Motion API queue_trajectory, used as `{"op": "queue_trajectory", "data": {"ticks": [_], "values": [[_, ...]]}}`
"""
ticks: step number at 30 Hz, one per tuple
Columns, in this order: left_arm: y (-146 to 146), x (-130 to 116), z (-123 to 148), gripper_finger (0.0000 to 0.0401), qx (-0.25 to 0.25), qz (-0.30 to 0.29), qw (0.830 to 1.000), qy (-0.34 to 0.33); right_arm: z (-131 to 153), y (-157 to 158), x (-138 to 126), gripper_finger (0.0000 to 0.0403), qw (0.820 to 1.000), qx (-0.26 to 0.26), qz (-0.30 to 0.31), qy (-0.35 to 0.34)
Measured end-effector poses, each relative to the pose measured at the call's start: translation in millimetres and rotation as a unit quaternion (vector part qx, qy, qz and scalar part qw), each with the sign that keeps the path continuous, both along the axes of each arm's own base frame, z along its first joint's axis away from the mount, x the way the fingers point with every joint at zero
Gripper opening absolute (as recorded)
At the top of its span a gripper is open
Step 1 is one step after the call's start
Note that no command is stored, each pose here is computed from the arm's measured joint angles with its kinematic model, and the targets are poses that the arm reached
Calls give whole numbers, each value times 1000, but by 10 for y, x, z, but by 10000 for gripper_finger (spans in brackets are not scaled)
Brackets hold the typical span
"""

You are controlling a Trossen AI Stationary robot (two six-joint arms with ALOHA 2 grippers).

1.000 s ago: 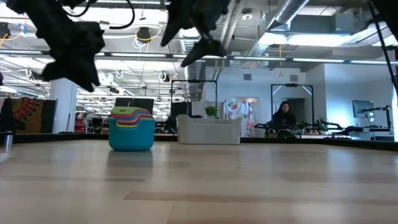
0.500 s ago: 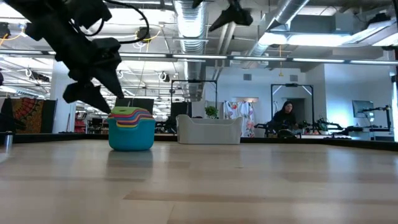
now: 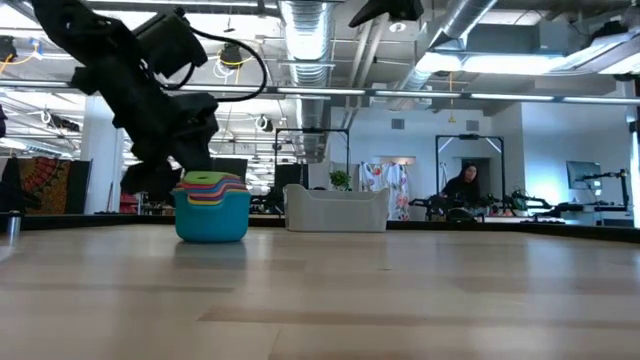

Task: Nest measuring cups in basket
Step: Put the stacked measuring cups in the gray bin

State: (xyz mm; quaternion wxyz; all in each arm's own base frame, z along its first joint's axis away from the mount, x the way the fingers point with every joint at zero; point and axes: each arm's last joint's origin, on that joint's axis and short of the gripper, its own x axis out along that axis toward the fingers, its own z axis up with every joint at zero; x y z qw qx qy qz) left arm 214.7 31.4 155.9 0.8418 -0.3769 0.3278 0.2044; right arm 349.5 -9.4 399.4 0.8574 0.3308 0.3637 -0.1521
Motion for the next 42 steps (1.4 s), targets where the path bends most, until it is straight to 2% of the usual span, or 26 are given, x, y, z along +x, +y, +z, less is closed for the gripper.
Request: {"op": "queue_trajectory", "data": {"ticks": [9,12,21,24,28,34,38,42], "values": [[2,132,-193,273,-17,-22,1000,11,-9,80,-8,322,1000,0,11,7],[6,161,-242,246,-20,-22,999,18,-18,86,-19,322,1000,1,11,14],[13,206,-288,127,-27,-16,999,12,-33,97,-42,322,1000,4,10,27],[21,227,-270,108,-22,-9,1000,7,-5,97,-99,322,999,3,9,32],[30,265,-235,103,-19,-6,1000,9,66,88,-212,322,999,-8,-1,35],[98,403,-61,103,-14,-2,1000,-11,223,86,-442,322,999,-22,-25,27],[169,540,147,100,2,-13,1000,-21,320,116,-644,322,998,-34,-38,32],[261,686,465,100,27,-23,999,-36,406,151,-862,322,997,-48,-55,40]]}}
